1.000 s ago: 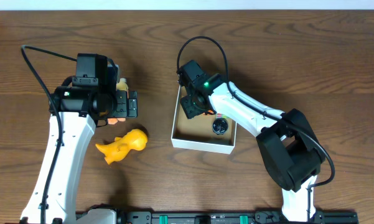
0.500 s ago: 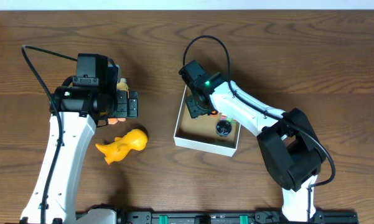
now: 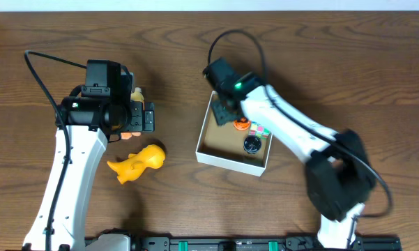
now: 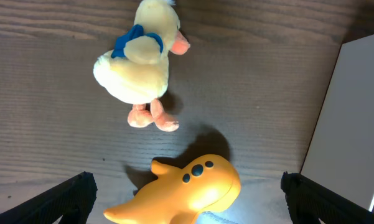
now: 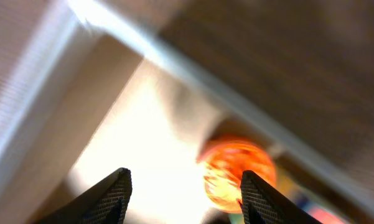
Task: Pack container
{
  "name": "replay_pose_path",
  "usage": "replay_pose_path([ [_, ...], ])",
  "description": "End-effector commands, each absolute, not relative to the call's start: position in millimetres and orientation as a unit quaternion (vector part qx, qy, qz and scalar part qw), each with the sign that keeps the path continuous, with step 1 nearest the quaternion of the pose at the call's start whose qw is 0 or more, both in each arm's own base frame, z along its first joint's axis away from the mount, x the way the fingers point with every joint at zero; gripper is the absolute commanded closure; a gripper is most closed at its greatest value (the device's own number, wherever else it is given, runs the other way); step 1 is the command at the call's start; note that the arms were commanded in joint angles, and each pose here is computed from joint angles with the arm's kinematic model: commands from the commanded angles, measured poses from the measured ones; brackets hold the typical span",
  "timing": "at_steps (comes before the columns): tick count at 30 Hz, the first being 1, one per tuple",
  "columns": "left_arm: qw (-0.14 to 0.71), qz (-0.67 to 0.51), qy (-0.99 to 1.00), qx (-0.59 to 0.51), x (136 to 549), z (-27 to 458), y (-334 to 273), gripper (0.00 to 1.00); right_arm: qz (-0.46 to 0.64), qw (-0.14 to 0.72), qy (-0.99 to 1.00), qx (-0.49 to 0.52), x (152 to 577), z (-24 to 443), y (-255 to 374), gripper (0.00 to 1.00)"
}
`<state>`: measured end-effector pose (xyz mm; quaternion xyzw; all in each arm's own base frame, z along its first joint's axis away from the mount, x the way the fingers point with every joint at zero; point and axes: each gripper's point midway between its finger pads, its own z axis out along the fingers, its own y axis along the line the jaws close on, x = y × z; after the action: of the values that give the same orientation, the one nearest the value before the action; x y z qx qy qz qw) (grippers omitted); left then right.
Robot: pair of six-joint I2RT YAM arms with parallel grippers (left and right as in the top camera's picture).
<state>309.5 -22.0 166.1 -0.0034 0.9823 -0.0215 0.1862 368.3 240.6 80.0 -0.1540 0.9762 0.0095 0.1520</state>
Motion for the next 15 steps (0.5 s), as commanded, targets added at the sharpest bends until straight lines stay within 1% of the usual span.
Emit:
replay_pose_path([
  [1, 0.198, -0.018, 0.980, -0.012, 313.2, 173.8, -19.0, 0.02, 0.009, 0.252, 0.961, -0.115, 394.2, 166.5, 212.8, 0.40],
  [4, 0.198, -0.018, 0.980, -0.012, 313.1, 173.7, -19.0, 0.02, 0.005, 0.266, 0.962, -0.063, 394.9, 192.5, 177.7, 0.40],
  [7, 0.198, -0.018, 0.980, -0.013, 313.0, 173.7, -19.0, 0.02, -0.012, 0.236, 0.971, 0.032, 387.3, 193.9, 129.1, 0.40],
  [10, 0.198, -0.018, 0.980, -0.013, 313.0, 173.7, -19.0, 0.02, -0.025, 0.176, 0.978, 0.114, 372.0, 176.9, 89.6, 0.40],
  [15, 0.198, -0.018, 0.980, -0.013, 313.1, 173.7, -19.0, 0.02, 0.007, 0.098, 0.985, 0.142, 350.5, 134.8, 77.5, 0.40],
])
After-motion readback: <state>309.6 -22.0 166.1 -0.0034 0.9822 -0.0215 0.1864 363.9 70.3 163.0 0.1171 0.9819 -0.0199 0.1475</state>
